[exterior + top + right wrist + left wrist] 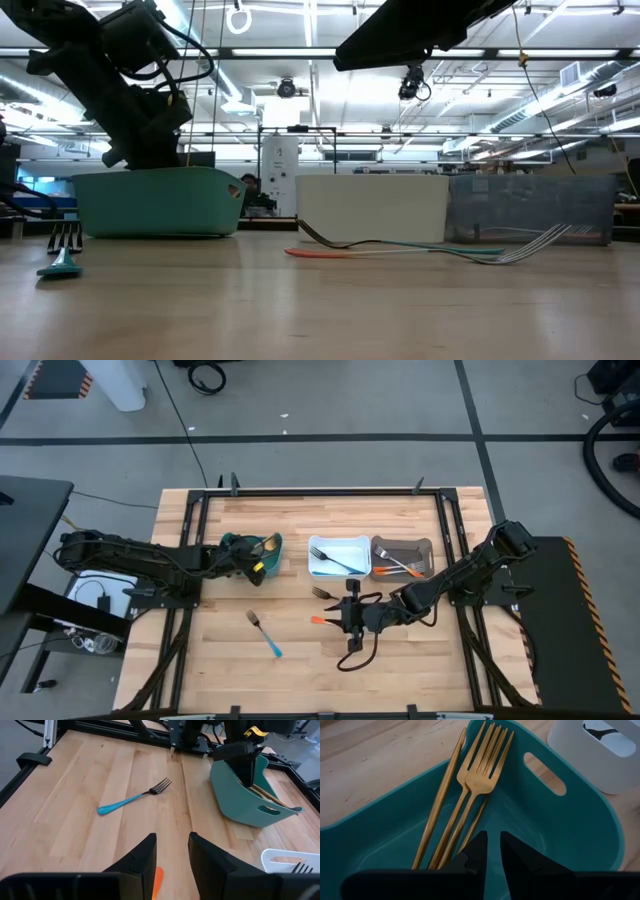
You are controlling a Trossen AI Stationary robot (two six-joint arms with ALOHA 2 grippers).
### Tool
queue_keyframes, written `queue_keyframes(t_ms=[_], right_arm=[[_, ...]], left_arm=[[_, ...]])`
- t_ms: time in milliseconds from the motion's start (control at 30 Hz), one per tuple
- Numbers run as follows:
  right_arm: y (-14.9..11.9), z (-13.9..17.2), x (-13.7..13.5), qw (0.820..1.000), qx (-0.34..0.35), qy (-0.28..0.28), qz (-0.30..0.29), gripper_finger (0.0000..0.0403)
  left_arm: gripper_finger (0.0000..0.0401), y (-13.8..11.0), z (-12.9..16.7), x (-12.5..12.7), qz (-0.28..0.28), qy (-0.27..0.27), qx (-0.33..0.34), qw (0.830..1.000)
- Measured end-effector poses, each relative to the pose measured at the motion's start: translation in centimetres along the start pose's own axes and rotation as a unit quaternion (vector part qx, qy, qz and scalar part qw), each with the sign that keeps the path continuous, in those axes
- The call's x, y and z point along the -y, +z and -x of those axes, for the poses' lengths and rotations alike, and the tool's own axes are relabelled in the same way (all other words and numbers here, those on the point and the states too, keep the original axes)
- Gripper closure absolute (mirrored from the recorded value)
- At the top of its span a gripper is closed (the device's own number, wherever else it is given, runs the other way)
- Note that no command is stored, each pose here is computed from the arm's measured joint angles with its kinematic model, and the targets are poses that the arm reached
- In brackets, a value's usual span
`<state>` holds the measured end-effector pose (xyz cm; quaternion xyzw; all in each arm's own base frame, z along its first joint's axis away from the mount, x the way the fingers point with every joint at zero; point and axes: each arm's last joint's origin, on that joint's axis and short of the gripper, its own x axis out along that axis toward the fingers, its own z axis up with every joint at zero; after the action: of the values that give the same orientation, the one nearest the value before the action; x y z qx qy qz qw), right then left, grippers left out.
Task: Sort silverware by color (type)
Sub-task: Put the left blue fork into the white bin
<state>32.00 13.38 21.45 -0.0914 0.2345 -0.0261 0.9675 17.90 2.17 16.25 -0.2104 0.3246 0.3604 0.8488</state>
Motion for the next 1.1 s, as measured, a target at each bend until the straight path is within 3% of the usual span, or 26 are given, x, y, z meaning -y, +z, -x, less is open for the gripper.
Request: queue_keyframes(t_ms=[700, 967, 1100], right_arm=[[0.0, 0.0, 0.0, 1.000, 0.001, 0.001, -0.016, 0.0284], [0.0, 0.1, -0.2, 1.000, -0.001, 0.005, -0.025, 0.0284], [-0.1, 0.1, -0.2, 1.000, -0.004, 0.005, -0.025, 0.0284]], left_arm=[[0.0339, 0.0, 0.0, 0.0, 0.001, 0.000, 0.000, 1.000], [0.0339, 1.2, 0.1, 0.9, 0.050, -0.048, 0.057, 0.996], [0.0339, 1.5, 0.2, 1.2, 0.032, -0.058, 0.073, 0.995]])
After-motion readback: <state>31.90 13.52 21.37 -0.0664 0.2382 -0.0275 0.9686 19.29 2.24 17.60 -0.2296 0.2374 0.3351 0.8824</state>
